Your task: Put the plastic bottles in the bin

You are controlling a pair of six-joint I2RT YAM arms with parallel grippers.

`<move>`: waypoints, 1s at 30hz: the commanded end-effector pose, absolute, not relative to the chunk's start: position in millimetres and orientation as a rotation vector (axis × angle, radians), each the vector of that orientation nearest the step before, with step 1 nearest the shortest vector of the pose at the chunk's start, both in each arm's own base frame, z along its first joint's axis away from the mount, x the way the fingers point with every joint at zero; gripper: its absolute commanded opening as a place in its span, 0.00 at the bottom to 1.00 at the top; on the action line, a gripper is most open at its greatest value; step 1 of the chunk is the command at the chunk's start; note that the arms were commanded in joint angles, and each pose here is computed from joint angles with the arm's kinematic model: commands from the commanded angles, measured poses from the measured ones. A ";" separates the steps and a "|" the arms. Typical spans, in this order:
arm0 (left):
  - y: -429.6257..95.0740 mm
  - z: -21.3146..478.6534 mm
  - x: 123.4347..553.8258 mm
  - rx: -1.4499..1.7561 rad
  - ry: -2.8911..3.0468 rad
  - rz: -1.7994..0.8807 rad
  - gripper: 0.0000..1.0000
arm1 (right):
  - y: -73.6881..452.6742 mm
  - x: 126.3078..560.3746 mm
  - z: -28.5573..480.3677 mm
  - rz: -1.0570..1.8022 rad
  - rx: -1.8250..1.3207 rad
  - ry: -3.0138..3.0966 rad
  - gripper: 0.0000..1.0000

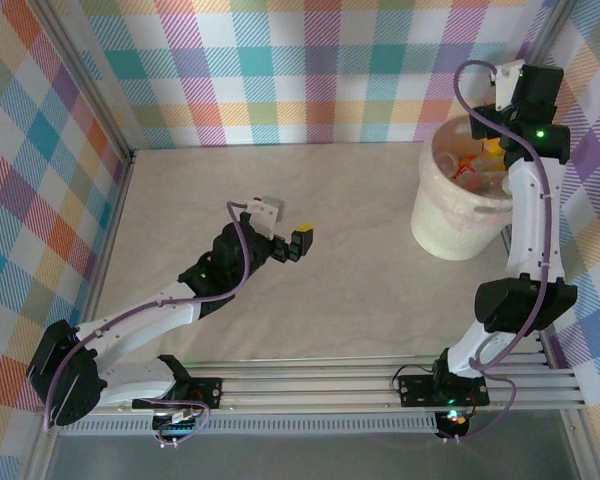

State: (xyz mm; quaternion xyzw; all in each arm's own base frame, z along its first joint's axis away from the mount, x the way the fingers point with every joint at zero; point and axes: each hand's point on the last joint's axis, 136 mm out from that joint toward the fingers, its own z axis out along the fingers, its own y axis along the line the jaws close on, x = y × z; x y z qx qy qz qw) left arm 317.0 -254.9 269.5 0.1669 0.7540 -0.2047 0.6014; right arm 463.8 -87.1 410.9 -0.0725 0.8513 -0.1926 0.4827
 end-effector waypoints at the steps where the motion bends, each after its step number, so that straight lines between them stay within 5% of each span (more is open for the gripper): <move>1: -238.8 275.5 317.3 0.333 1.739 -0.447 1.00 | -61.1 445.3 433.5 -0.306 -0.204 2.044 0.95; 13: -215.6 275.3 323.4 0.224 1.752 -0.424 1.00 | -48.4 401.7 401.9 -0.141 -0.053 2.160 1.00; 22: -216.3 267.2 327.0 0.224 1.782 -0.417 1.00 | -105.9 439.2 406.9 -0.400 0.187 2.135 1.00; 30: -210.9 258.0 330.2 0.212 1.807 -0.386 1.00 | -56.9 490.2 381.2 -0.046 -0.074 2.172 1.00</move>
